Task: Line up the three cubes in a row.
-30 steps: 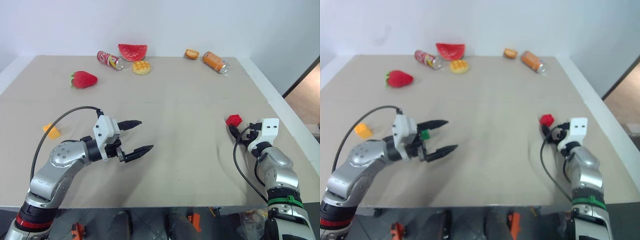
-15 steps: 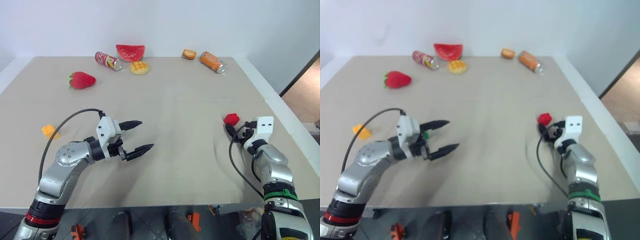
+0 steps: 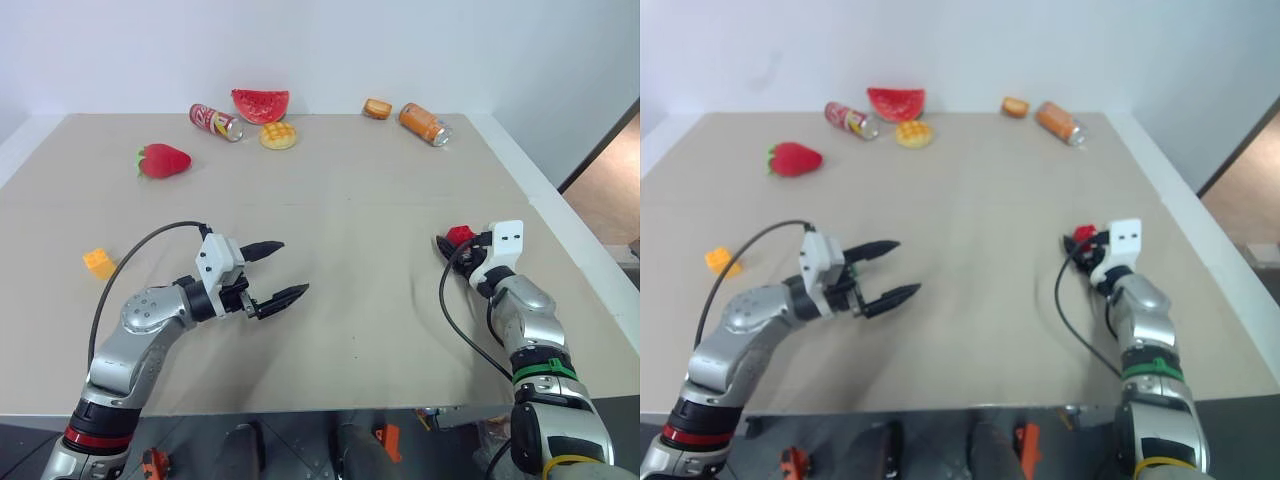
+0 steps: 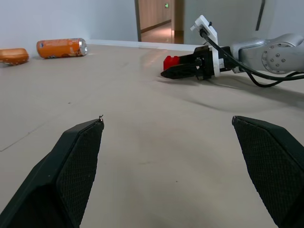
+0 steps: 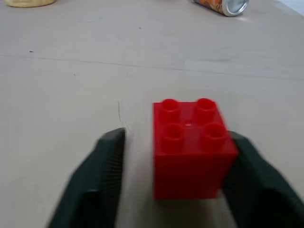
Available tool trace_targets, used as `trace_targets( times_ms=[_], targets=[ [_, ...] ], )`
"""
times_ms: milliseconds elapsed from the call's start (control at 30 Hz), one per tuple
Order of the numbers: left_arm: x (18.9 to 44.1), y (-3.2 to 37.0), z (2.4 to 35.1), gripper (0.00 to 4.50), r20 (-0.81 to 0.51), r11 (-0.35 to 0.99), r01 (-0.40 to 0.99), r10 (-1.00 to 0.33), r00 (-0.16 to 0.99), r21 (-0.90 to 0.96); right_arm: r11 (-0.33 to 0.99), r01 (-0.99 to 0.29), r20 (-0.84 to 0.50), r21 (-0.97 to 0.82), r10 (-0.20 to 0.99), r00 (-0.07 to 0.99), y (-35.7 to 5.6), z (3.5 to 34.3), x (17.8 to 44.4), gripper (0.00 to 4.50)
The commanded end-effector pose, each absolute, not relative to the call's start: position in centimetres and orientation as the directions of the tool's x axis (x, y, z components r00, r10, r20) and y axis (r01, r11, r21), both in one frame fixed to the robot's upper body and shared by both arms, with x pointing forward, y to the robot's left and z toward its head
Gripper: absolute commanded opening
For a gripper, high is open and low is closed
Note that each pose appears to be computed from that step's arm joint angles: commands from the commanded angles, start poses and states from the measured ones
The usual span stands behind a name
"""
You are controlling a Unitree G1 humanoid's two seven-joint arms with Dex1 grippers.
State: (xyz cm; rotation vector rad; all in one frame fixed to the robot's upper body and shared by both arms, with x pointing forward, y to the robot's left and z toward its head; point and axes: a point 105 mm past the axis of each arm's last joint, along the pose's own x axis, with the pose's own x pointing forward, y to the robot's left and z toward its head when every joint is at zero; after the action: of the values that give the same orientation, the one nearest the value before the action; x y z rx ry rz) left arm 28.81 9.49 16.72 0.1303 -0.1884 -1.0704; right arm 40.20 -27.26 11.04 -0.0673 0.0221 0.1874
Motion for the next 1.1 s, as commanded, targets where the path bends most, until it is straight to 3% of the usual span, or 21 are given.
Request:
trace_targets(
  times_ms=[33, 233, 333, 500, 633, 833, 1100],
  targets=[
    [28.7, 9.7, 17.1, 4.5, 0.108, 0.484, 0.847, -0.875, 0.472, 0.222, 0.979, -0.188, 0.013, -0.082, 0.189, 0.982, -27.3, 12.2, 40.4, 1.33],
    [28.8, 10.2, 16.5, 4.5, 0.103, 0.495, 0.845, -0.869, 0.484, 0.201, 0.976, -0.21, 0.004, -0.064, 0.211, 0.978, -26.8, 11.9, 40.2, 1.26],
    [28.4, 10.8, 16.8, 4.5, 0.119, 0.471, 0.862, -0.882, 0.456, 0.187, 0.932, -0.357, 0.019, -0.063, 0.358, 0.933, -24.2, 12.5, 39.4, 1.26],
    [28.1, 12.0, 17.5, 4.5, 0.111, 0.403, 0.892, -0.915, 0.388, 0.207, 0.725, -0.687, -0.016, -0.055, 0.687, 0.727, -18.7, 13.7, 35.9, 1.26],
    [28.4, 12.6, 18.2, 4.5, 0.107, 0.365, 0.896, -0.931, 0.349, 0.252, 0.519, -0.85, -0.143, -0.083, 0.838, 0.526, -16.1, 12.8, 33.2, 1.26],
    [28.6, 13.7, 19.2, 4.5, 0.112, 0.344, 0.905, -0.939, 0.326, 0.251, 0.268, -0.961, -0.212, -0.068, 0.937, 0.276, -12.8, 12.8, 31.1, 1.26],
    [27.5, 15.1, 19.2, 4.5, 0.092, 0.374, 0.888, -0.927, 0.363, 0.266, 0.173, -0.981, -0.202, -0.088, 0.961, 0.188, -10.2, 12.4, 31.2, 1.26]
  ],
)
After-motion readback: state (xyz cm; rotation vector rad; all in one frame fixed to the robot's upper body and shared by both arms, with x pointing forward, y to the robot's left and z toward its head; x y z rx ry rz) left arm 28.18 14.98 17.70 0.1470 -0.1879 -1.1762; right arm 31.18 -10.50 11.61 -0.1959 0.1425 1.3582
